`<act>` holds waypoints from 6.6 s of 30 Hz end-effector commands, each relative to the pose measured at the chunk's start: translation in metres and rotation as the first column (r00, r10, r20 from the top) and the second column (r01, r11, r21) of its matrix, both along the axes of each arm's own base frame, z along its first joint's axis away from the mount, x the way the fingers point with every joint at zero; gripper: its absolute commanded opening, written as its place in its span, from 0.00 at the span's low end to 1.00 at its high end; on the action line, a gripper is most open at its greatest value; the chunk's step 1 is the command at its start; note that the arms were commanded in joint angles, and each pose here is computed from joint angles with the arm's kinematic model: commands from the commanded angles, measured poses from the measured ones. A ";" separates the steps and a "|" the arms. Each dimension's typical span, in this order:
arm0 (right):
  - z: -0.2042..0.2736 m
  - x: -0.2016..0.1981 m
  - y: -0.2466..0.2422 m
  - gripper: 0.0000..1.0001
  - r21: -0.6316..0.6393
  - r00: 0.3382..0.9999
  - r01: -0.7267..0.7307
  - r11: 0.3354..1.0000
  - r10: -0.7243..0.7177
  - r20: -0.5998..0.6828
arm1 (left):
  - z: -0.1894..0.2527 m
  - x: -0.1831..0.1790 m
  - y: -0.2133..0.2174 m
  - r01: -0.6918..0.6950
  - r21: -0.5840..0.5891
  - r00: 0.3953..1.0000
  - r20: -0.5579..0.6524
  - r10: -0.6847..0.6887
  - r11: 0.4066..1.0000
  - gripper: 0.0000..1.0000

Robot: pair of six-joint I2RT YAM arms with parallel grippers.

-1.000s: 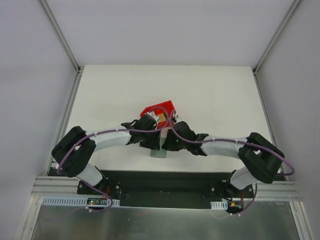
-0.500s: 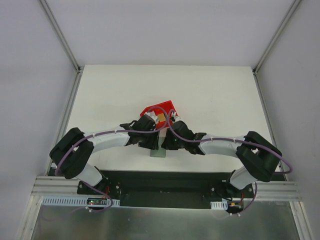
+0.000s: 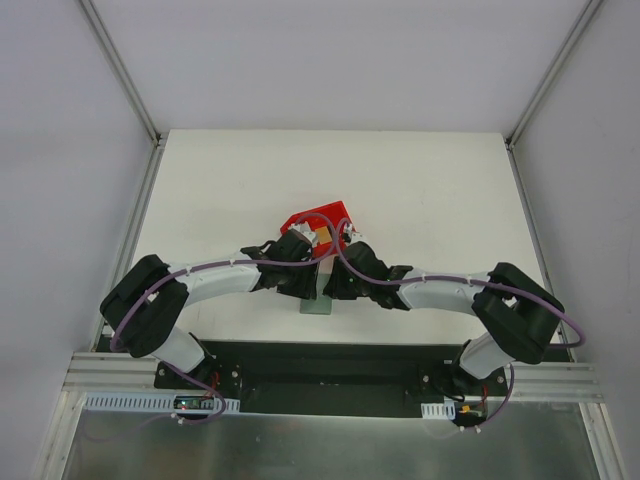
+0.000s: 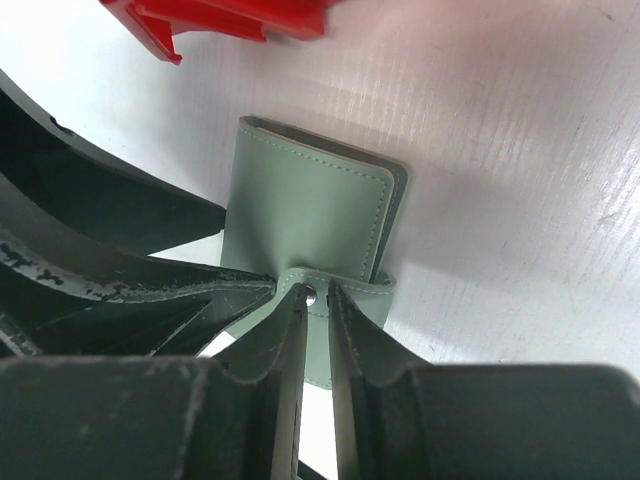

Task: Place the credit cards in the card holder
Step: Close the card holder at the center of the board.

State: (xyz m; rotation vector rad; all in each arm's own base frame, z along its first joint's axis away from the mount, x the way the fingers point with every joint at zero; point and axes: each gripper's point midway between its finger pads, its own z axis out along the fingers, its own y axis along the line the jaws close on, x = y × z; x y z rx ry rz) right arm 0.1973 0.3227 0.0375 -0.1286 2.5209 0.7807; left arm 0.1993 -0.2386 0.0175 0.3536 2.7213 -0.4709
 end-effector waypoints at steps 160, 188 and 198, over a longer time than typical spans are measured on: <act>-0.036 -0.020 -0.010 0.27 -0.362 0.990 -0.101 0.927 0.058 -0.128 | -0.012 -0.021 0.053 -0.253 -0.080 0.967 -0.015 0.253 0.964 0.75; -0.031 -0.030 0.003 0.41 -0.227 0.987 -0.141 0.964 0.121 -0.102 | 0.022 0.011 0.078 -0.367 -0.114 0.924 0.071 0.376 0.923 0.82; -0.015 -0.009 0.005 0.42 -0.170 0.996 -0.090 0.981 0.085 -0.033 | -0.004 -0.015 0.077 -0.313 -0.067 0.949 0.022 0.315 0.948 0.81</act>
